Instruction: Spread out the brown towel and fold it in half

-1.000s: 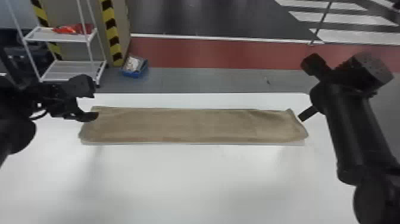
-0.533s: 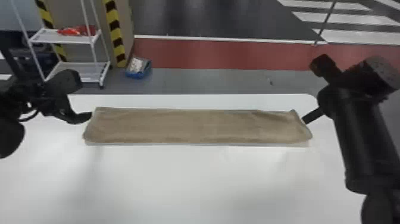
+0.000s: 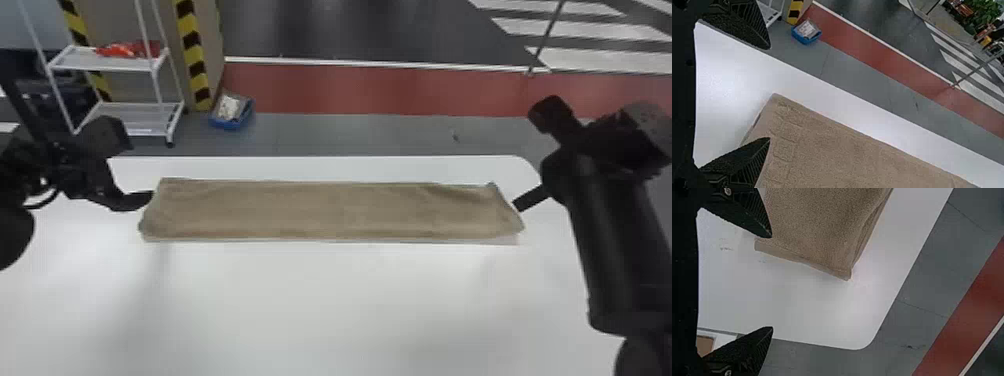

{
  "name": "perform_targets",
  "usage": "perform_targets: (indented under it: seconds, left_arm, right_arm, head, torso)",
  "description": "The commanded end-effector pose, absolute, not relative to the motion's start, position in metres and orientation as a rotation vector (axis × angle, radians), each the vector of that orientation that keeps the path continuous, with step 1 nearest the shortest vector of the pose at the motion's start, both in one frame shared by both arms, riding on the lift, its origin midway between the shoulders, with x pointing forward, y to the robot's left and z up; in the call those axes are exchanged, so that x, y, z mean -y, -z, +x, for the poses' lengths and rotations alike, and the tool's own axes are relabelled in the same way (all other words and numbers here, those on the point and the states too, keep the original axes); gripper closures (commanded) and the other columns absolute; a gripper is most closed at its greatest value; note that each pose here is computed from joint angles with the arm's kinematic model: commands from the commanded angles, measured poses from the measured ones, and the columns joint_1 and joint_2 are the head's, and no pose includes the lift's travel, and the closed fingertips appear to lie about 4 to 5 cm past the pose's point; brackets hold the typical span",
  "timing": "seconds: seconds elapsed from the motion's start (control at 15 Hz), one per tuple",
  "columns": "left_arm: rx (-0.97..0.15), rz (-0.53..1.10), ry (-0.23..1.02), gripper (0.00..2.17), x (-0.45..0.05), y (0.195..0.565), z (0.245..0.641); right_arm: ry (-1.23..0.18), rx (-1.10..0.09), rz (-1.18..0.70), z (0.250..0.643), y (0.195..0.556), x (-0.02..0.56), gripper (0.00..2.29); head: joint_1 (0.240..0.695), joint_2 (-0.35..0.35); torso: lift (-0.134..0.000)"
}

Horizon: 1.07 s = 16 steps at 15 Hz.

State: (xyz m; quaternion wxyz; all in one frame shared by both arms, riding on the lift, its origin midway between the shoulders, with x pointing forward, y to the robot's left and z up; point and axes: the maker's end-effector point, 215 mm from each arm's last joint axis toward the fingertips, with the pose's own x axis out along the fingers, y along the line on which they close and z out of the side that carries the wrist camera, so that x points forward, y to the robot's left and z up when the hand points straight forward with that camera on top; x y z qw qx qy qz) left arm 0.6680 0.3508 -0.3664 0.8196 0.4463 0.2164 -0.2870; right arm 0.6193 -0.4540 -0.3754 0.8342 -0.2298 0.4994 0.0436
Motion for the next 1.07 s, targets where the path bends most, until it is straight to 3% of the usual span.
perform_targets:
  seconds: [0.0,1.0]
  left_arm:
    - [-0.468,0.951,0.611,0.07,-0.3538,0.3676,0.6656]
    - [-0.479,0.944,0.619,0.08,-0.3597,0.3687,0.6578]
  right_arm:
    - [-0.091,-1.055,-0.479,0.6193,0.3744,0.4542,0.05]
    - [-0.081,-1.057,-0.432,0.6132,0.3768,0.4526,0.05]
  head:
    - [0.67,-0.087]
    - [0.678,-0.079]
  torso:
    - [-0.123]
    - [-0.123]
